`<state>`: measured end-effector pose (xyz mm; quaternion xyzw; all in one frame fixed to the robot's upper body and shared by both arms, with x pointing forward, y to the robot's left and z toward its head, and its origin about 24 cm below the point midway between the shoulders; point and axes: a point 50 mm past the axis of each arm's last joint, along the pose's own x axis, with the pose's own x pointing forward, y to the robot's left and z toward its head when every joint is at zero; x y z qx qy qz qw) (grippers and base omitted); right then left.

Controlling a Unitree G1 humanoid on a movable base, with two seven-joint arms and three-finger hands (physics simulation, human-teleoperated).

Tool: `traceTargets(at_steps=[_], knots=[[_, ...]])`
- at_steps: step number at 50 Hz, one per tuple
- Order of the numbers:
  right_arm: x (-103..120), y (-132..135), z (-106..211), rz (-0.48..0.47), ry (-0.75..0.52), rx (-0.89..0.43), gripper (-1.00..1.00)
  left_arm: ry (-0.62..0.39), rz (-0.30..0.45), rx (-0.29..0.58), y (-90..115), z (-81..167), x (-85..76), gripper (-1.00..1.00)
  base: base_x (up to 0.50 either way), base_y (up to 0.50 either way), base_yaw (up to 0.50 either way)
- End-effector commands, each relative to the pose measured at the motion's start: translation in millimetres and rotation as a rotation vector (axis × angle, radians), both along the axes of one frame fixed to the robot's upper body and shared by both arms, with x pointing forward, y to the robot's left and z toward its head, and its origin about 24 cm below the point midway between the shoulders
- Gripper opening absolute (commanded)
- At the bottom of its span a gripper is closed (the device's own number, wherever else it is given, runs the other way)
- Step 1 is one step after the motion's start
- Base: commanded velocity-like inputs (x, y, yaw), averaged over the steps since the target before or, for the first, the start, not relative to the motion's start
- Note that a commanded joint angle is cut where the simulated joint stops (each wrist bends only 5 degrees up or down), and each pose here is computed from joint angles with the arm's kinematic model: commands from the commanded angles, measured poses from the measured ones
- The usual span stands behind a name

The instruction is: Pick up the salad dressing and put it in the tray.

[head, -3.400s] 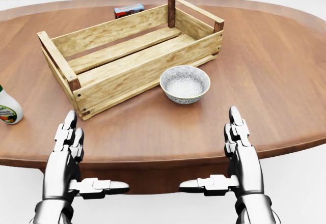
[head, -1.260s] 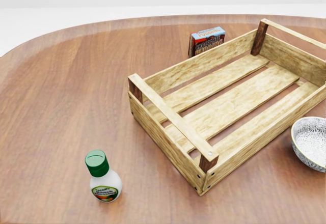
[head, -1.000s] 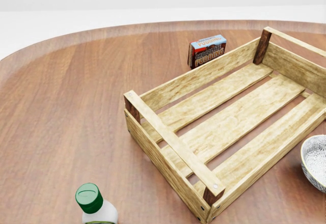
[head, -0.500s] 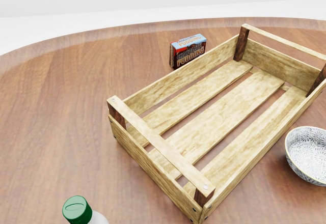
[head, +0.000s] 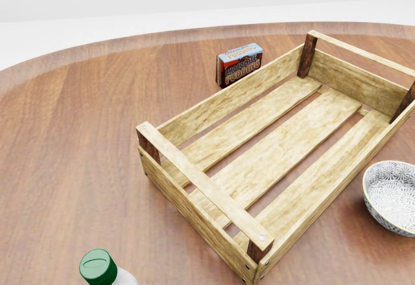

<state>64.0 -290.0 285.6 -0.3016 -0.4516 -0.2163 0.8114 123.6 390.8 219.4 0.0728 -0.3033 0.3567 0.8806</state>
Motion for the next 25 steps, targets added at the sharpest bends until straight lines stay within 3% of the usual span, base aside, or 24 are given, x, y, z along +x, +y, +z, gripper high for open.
traceTargets(at_steps=[1,6,9,15,20,25], knots=[[1,-3,18,0.071,-0.162,0.031,1.0,0.003,0.0,-0.004,0,-1,0.1,1.0,0.0,0.0,0.0],[16,8,60,0.234,-0.36,0.03,1.0,-0.019,0.005,0.015,-2,5,-3.8,1.0,0.0,0.0,0.0],[51,17,78,0.309,-0.33,0.046,1.0,-0.028,0.009,0.021,-2,7,-5.4,1.0,0.0,0.0,0.0],[91,33,98,0.405,-0.342,0.12,1.0,0.003,0.006,-0.004,1,-1,-0.8,1.0,0.0,0.0,0.0],[133,63,102,0.412,-0.242,0.024,1.0,-0.002,0.009,-0.003,2,0,-1.9,1.0,0.0,0.0,0.0],[149,105,104,0.47,-0.193,-0.158,1.0,0.0,0.008,-0.004,1,0,-1.3,1.0,0.0,0.0,0.0]])
